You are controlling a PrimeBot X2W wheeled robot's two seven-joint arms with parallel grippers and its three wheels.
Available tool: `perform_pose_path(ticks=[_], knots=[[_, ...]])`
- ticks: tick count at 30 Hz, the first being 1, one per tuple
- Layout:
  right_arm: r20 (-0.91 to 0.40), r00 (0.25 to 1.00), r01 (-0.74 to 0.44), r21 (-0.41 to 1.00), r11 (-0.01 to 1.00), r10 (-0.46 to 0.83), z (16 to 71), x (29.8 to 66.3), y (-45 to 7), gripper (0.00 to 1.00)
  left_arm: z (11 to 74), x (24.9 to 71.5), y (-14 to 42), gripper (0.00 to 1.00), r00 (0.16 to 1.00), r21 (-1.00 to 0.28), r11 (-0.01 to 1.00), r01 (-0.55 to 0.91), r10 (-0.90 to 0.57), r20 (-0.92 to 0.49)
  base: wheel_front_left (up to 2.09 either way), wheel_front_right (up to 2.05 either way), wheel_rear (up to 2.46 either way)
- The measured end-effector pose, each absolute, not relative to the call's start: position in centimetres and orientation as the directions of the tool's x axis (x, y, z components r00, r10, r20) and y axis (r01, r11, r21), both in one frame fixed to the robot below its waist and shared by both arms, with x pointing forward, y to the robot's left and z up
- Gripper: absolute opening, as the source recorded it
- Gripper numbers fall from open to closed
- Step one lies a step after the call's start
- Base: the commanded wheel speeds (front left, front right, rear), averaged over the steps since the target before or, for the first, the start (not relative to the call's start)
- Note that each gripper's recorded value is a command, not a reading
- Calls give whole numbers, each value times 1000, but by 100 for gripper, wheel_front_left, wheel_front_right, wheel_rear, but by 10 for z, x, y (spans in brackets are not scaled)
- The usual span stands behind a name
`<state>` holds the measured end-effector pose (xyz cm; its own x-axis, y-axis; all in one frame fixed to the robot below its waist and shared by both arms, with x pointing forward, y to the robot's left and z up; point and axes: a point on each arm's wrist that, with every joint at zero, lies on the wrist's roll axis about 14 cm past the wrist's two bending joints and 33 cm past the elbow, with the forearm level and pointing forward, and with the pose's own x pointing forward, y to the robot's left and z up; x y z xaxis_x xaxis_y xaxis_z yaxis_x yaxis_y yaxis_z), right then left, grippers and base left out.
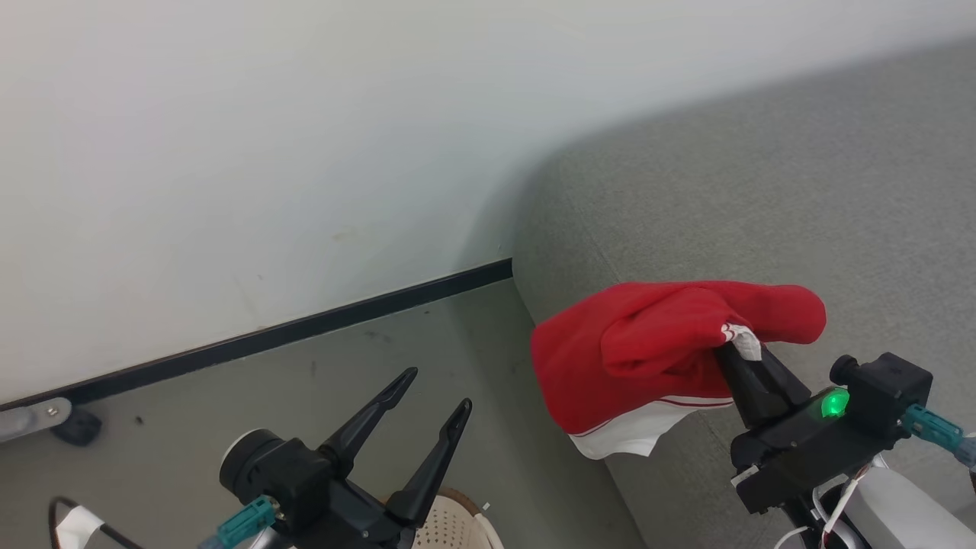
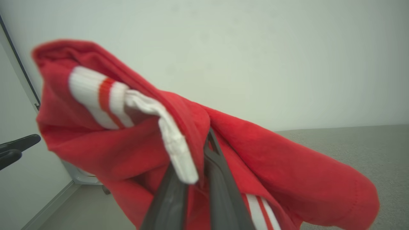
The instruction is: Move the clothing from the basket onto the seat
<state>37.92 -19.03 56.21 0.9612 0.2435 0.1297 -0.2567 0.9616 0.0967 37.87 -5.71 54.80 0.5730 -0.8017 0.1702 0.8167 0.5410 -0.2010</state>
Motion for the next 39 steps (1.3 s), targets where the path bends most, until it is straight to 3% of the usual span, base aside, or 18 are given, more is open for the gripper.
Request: perform_pose_path(ticks=[18,30,39], knots=[[157,987,-38,54,998,29,573,343,-257,0,540,375,-109,100,441,-219,401,889,-878,183,0,0,0],[150,988,21,44,999,-27,571,338,-272,0,536,377,-118,100,413,-216,372,903,-892,187,0,0,0],[162,986,40,45,998,-47,575,357,-284,0,534,389,-112,100,423,-220,379,899,-883,203,0,0,0]])
